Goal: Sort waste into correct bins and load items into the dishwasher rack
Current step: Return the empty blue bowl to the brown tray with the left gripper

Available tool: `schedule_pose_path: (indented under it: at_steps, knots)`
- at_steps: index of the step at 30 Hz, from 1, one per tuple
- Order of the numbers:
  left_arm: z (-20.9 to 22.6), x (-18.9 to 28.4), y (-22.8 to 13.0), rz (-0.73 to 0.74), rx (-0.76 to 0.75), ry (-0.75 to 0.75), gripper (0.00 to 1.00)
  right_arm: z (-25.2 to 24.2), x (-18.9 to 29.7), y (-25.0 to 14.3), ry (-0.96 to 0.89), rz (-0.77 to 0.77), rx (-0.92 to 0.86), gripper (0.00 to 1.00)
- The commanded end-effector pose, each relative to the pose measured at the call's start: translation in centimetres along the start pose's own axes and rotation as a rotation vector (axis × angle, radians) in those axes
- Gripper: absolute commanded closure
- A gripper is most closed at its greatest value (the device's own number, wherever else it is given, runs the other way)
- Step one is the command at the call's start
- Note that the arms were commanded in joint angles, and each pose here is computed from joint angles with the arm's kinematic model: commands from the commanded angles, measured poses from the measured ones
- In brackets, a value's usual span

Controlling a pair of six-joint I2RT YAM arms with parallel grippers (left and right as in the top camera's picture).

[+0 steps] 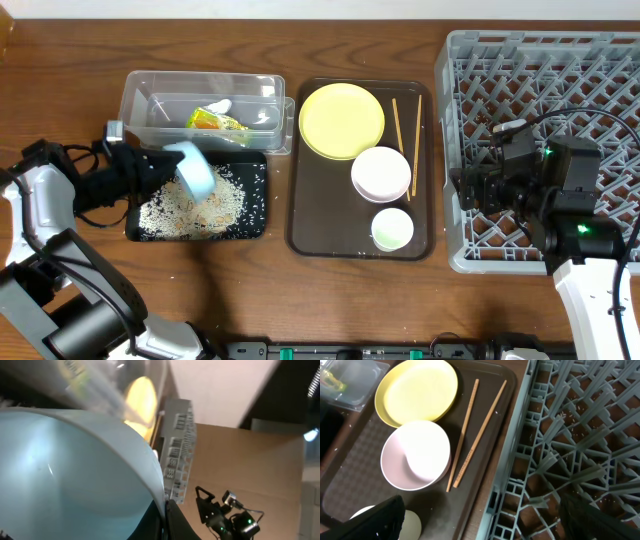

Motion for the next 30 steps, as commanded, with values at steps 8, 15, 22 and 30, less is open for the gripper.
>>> schedule_pose_path:
  at_steps: [8, 15, 22, 30]
  knots:
    - [-1.2, -0.9, -1.2, 0.081, 0.120, -0.187, 0.94, 0.5, 0.2, 0.7, 0.019, -0.017, 0.015, 0.04]
    - [-3.4, -5.3, -6.4, 0.234, -0.182, 0.099, 0.94, 0.5, 0.2, 0.8, 0.018, -0.018, 0.015, 0.03]
    - [-2.4, -12.8, -10.9, 0.266, -0.460, 0.611, 0.94, 0.5, 0.2, 0.8, 0.018, -0.023, 0.016, 0.04]
    - [1.4, -20.5, -16.5, 0.415, -0.661, 0.840, 0.94, 0.7, 0.2, 0.9, 0.032, -0.025, 0.016, 0.04]
Point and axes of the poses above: each gripper's point midway between its finger pads, its own x axis back along the fingers, its own z axis along the line the jaws close on, y = z × x, the point moved 6 cm from there along x, back along the fingers, and after that the axes turned 11 degrees about x, right-handed, at the moved point
